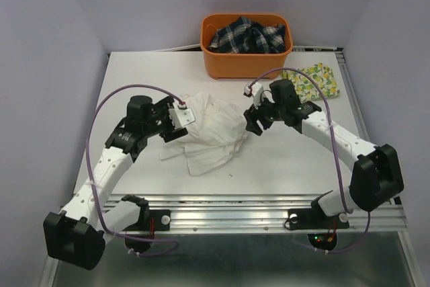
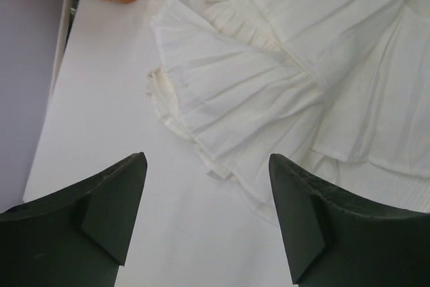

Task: Fold and stack the skirts
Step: Fold the skirt

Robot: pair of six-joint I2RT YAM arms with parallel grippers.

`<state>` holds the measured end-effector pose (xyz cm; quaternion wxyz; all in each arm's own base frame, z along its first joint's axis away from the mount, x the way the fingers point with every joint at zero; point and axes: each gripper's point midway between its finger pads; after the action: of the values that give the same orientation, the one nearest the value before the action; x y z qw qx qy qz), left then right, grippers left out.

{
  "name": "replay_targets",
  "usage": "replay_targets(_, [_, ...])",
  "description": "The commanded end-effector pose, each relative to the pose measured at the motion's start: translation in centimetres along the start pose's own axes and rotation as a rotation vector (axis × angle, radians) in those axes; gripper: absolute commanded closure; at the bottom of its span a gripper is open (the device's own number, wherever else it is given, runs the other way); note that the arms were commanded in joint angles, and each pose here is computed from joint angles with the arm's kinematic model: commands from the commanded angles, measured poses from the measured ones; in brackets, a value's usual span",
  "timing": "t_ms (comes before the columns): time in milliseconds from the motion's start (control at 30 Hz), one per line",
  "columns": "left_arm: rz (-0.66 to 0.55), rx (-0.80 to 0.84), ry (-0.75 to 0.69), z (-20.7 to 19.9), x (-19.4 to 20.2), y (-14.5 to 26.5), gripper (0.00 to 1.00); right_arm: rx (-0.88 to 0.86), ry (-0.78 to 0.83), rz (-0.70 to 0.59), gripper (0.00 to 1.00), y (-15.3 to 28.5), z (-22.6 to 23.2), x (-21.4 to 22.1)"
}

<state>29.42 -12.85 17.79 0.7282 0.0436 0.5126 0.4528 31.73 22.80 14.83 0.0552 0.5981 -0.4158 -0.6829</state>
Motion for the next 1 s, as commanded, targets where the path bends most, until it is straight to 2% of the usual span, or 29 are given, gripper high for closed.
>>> replay_targets(0, [-0.055,0.053,0.015,-0.5,-2.8,0.6,0.14,-0.072,-0.337,0.04,0.28,0.7,2.3,1.3])
replay_targets(167, [0.017,0.157,0.037,-3.1,-2.9,-3.2,0.14,-0.197,-0.586,0.111,0.29,-1.1,4.1,3.1])
replay_targets(333, [0.042,0.185,0.032,-4.7,-2.7,-6.3,0.14,-0.287,-0.737,0.19,0.29,-3.4,5.4,4.5])
replay_targets(600, [0.089,0.227,0.024,-6.9,-2.0,-10.0,0.16,-0.263,-0.839,0.22,0.38,-6.7,4.2,6.2])
replay_targets(667, [0.105,0.226,0.027,-7.2,-1.6,-10.6,0.18,-0.242,-0.849,0.215,0.46,-7.1,3.3,6.5])
replay_targets(767, [0.14,0.223,0.057,-7.3,-0.8,-11.8,0.25,-0.179,-0.882,0.181,0.57,-7.0,0.4,6.8])
replay_targets(833, [0.16,0.217,0.082,-7.3,-0.4,-12.5,0.34,-0.152,-0.902,0.162,0.6,-6.8,-1.3,7.1])
replay_targets(933, [0.172,0.212,0.118,-7.3,-0.4,-13.2,0.52,-0.117,-0.933,0.133,0.69,-5.9,-3.8,7.8])
replay_targets(967, [0.17,0.215,0.128,-7.3,-0.5,-13.3,0.65,-0.115,-0.94,0.129,0.69,-5.8,-4.1,7.8])
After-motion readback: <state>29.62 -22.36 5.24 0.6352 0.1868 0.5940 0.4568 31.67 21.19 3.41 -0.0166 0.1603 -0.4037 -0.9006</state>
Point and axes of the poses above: each gripper's point midway between its finger pads, its own y axis back along the fingers, its own z axis along the line the jaws close on, x = y × z, and after that the axes turned 2 degrees about y, right-handed
